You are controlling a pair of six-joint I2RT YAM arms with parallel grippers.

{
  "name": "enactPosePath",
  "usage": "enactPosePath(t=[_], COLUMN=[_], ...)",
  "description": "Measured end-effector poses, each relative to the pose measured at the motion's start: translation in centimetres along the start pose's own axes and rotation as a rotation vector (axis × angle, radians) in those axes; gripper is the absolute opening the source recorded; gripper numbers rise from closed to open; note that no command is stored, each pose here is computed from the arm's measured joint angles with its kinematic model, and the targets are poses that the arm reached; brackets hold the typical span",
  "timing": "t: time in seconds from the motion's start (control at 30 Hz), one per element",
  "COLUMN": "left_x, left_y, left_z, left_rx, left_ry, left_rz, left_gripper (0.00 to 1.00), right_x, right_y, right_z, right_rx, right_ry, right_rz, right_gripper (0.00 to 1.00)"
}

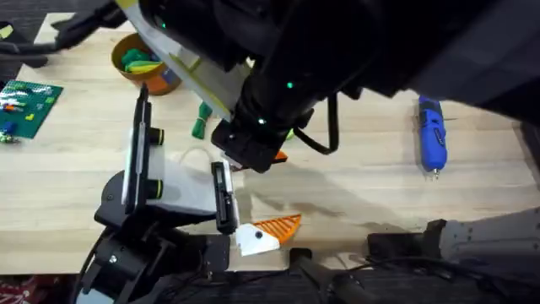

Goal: Pick up the gripper from the table and insert it into the empty holder that is missing its gripper. Then pick up a screw, insert it into the mounting hole, and use the screwdriver to tighten it. Finally, clean up the table by picking up the vegetable and placing it into the bucket.

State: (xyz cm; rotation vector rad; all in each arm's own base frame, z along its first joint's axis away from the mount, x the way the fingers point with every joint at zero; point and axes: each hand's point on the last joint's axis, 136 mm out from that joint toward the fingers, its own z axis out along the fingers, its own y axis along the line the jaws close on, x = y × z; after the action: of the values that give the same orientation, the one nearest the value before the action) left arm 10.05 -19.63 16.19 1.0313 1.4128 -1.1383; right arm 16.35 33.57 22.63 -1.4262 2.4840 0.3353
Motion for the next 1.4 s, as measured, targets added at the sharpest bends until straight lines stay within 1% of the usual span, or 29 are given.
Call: enactPosePath(t=[0.23, 0.9, 1.4], left_x=[0.01, 0.01, 0.02], left_y=[-0.01, 0.00, 0.04], left_z=[0.00, 0.00, 0.00], left_rx=[0.000, 0.000, -0.002], left_ry=[0.000, 0.000, 0.001], left_rz=[-0.005, -0.016, -0.023], left_gripper=[0.983, 0.983, 0.983], right_x=[-0.09, 0.80, 0.67], right_y=[-0.03, -0.09, -0.51], right_z=[0.40, 0.37, 0.69], right_rx=[0.001, 0.004, 0.027], right_ry=[0.006, 0.042, 0.044], right_rz=[0.000, 0.002, 0.002], right_gripper=[0.015, 0.015, 0.015])
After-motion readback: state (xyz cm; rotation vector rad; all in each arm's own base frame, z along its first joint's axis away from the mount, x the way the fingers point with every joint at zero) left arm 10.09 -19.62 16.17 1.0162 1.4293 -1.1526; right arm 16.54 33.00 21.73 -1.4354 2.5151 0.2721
